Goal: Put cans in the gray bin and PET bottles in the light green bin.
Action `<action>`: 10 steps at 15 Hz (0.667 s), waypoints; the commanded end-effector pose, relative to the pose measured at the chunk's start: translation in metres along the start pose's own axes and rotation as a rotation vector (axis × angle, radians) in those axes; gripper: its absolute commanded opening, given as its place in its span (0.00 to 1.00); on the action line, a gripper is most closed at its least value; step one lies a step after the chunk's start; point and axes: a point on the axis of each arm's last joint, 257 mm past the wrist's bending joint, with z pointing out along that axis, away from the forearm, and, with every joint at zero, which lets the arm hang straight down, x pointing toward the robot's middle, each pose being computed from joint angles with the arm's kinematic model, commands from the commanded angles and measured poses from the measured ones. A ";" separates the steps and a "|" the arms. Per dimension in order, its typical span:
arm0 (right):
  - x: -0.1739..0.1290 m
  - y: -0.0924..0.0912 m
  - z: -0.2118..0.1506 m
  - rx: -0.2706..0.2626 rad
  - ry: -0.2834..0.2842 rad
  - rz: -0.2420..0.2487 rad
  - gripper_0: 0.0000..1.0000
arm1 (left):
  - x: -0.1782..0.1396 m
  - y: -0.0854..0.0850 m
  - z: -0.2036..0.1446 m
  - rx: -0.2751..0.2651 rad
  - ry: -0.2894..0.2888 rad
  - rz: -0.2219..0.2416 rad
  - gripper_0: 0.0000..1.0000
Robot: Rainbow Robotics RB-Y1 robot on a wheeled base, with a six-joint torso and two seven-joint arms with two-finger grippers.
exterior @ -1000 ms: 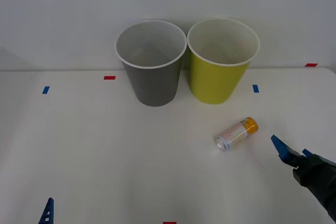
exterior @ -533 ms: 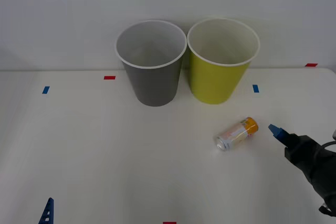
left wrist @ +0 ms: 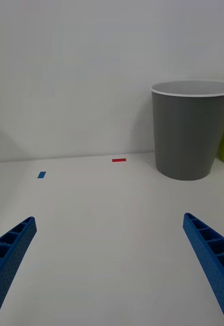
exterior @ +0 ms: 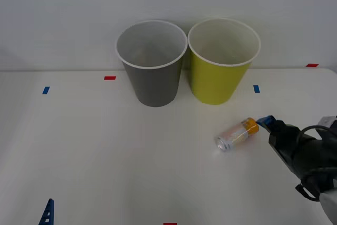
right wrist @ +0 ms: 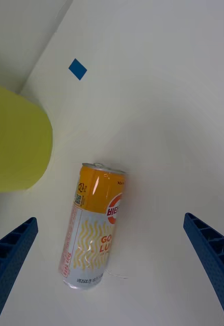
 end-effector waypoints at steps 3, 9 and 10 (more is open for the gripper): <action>-0.005 0.005 0.038 0.033 0.034 -0.018 1.00 | 0.000 0.000 0.000 0.000 0.000 0.000 1.00; 0.021 0.013 0.070 0.078 0.204 0.083 1.00 | 0.000 0.000 0.000 0.000 0.000 0.000 1.00; 0.025 0.018 0.072 0.083 0.230 0.100 1.00 | 0.000 0.000 0.000 0.000 0.000 0.000 1.00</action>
